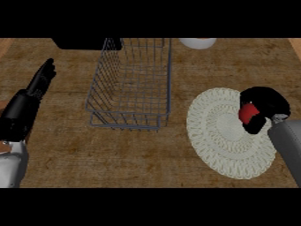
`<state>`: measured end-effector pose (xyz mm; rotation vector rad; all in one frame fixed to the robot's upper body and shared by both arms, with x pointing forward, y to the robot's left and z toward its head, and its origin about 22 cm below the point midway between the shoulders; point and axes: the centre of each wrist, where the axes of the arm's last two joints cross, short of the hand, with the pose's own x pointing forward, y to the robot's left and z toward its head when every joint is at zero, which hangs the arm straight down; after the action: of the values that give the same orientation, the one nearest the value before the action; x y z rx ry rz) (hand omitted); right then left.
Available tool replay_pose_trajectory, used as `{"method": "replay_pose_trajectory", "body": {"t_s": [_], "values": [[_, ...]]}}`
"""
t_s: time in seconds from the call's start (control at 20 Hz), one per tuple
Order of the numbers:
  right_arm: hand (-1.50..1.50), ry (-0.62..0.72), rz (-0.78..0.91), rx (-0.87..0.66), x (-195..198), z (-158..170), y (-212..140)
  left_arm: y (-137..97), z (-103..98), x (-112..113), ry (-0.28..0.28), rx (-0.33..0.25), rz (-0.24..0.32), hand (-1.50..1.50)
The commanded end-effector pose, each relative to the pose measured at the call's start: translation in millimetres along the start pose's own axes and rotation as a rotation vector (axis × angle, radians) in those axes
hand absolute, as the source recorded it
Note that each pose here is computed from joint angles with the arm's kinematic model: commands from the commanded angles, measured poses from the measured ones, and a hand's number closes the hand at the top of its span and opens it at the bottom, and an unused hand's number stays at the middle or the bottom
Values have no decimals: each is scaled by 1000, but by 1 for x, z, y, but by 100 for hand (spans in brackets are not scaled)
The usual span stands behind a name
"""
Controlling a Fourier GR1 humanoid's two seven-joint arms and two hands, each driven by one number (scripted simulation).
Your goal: Pick the tomato from the placemat and place it in the basket
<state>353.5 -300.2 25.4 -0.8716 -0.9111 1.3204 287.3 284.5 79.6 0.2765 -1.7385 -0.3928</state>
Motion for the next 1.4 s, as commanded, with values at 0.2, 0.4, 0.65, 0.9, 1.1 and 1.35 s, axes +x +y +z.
{"method": "replay_pose_trajectory", "body": {"t_s": [0.2,0.4,0.65,0.9,1.1,1.35], "values": [[150,-15,-107,-354,2,-17,-43,-13,-3,-8,25,4,2,0],[150,-172,-384,-588,23,-10,-109,4,-2,-4,7,13,-7,0],[150,-432,-644,-666,43,15,-165,3,11,-22,44,29,5,0],[150,-542,-617,-655,70,51,-217,14,5,-1,27,21,1,0],[150,-632,-647,-601,122,78,-255,-2,2,-6,19,20,-11,0],[150,-614,-640,-514,177,110,-283,8,6,-6,18,19,0,0]]}}
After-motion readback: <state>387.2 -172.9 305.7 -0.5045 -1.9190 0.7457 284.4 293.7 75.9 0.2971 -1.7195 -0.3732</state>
